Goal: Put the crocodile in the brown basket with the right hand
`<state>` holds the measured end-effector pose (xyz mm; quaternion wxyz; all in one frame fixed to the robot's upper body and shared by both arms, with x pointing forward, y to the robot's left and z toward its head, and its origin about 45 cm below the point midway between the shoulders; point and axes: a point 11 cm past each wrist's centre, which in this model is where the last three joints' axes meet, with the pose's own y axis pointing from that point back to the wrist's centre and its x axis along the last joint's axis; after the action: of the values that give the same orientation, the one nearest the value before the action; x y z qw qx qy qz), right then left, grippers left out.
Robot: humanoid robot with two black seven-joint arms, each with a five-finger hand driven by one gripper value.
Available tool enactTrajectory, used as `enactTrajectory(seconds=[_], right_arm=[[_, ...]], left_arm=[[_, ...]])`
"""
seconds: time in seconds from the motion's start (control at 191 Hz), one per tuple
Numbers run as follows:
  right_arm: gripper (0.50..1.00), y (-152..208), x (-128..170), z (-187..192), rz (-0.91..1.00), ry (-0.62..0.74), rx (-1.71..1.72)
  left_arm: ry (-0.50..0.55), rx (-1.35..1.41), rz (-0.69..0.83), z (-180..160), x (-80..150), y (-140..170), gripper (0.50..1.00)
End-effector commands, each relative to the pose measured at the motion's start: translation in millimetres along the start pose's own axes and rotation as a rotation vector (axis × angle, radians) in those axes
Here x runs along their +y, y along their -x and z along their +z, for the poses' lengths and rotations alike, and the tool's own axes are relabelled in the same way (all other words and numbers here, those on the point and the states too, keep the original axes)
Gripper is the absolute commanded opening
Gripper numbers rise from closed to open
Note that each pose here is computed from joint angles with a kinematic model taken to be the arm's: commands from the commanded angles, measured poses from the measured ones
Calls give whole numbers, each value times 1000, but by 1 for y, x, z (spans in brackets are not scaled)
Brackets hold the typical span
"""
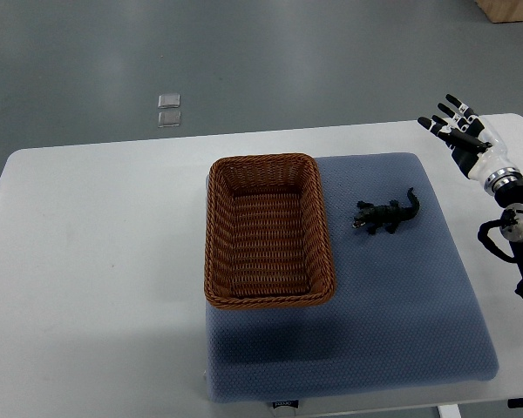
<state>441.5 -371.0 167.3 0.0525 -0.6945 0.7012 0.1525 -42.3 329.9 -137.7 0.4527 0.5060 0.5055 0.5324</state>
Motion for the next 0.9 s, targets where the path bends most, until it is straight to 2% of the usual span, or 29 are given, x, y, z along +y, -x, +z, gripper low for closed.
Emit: enactTrajectory(seconds=[0.0, 0.897], right_arm=[[944, -2, 0, -3, 0, -2, 4], [944, 0, -3, -10, -9, -18, 5]], left_arm=[[6, -1, -8, 1, 0, 3, 1000], [8, 3, 24, 1, 0, -5, 1000]])
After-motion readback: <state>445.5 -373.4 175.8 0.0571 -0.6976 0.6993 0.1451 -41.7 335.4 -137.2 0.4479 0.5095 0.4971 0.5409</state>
